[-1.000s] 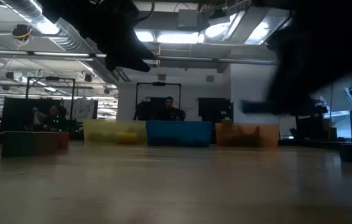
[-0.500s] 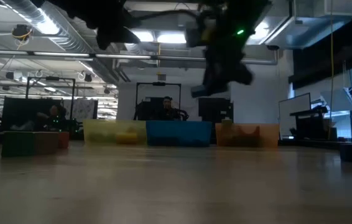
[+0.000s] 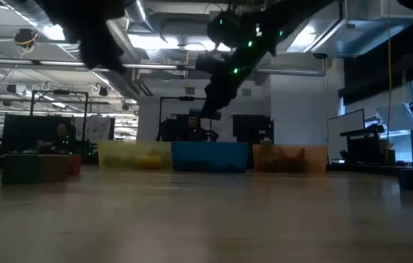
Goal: Sort blocks by size
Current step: Put the blue rectangle block into the blue bin, then put the orange arch block into the orange bin
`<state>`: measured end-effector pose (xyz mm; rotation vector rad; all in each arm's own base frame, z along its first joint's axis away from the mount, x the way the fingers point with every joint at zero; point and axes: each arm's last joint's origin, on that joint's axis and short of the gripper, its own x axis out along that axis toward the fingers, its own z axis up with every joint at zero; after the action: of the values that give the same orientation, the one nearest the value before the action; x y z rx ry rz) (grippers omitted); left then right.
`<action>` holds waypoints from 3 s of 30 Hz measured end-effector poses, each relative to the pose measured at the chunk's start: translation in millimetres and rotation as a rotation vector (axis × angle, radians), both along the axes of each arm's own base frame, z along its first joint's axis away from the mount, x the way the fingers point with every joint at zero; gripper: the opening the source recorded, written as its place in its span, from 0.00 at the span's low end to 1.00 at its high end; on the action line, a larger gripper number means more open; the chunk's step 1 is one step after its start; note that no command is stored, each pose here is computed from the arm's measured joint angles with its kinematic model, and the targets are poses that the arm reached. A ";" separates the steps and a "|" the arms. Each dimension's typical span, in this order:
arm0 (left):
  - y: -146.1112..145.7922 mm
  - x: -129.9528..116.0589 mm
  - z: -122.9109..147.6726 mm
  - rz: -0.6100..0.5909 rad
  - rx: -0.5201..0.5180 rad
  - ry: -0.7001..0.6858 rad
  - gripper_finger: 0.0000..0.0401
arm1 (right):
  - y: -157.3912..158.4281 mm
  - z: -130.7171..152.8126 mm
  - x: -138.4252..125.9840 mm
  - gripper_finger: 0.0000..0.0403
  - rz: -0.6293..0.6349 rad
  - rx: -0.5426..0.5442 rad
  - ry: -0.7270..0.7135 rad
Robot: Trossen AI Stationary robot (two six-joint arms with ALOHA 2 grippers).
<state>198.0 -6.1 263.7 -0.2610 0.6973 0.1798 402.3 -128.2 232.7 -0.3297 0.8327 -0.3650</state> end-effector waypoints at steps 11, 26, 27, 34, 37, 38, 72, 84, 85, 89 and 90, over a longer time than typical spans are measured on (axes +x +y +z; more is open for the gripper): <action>-3.8 -16.4 -21.4 0.291 -0.207 0.257 0.45 | -38.2 -26.9 -1.7 0.31 -0.063 0.077 -0.006; 4.4 -10.8 -49.6 0.487 -0.216 0.497 0.45 | -37.9 -29.8 -0.6 0.44 -0.062 0.078 -0.001; 4.3 -9.6 -51.2 0.486 -0.212 0.506 0.45 | -37.9 -29.8 -0.6 0.47 -0.062 0.078 -0.001; 4.0 -3.0 -62.0 0.526 -0.214 0.560 0.45 | -37.8 -29.8 -0.5 0.58 -0.062 0.078 -0.001; 3.9 0.5 -68.3 0.563 -0.222 0.586 0.45 | -37.8 -29.8 -0.5 0.60 -0.062 0.078 0.000; 3.9 1.8 -70.8 0.573 -0.223 0.598 0.45 | -37.8 -29.8 -0.5 0.60 -0.062 0.078 0.000; 3.6 24.6 -115.2 0.622 -0.213 0.621 0.45 | -37.5 -30.3 -1.3 0.60 -0.062 0.081 0.009; 4.1 15.7 -129.3 0.633 -0.210 0.612 0.44 | -36.7 -20.2 -5.5 0.60 -0.093 0.035 0.017; 4.2 15.5 -129.5 0.634 -0.209 0.613 0.42 | -36.0 -15.8 -8.1 0.60 -0.098 0.032 0.021; 4.3 15.2 -129.6 0.623 -0.199 0.616 0.31 | -31.7 8.5 -19.8 0.60 -0.103 0.021 0.008; 4.3 15.3 -129.6 0.620 -0.197 0.617 0.29 | -30.1 16.3 -23.8 0.60 -0.103 0.019 0.002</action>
<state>213.3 -1.8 134.1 -0.6224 1.2349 0.8085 378.6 -158.3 249.0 -0.2699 0.8568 -0.4525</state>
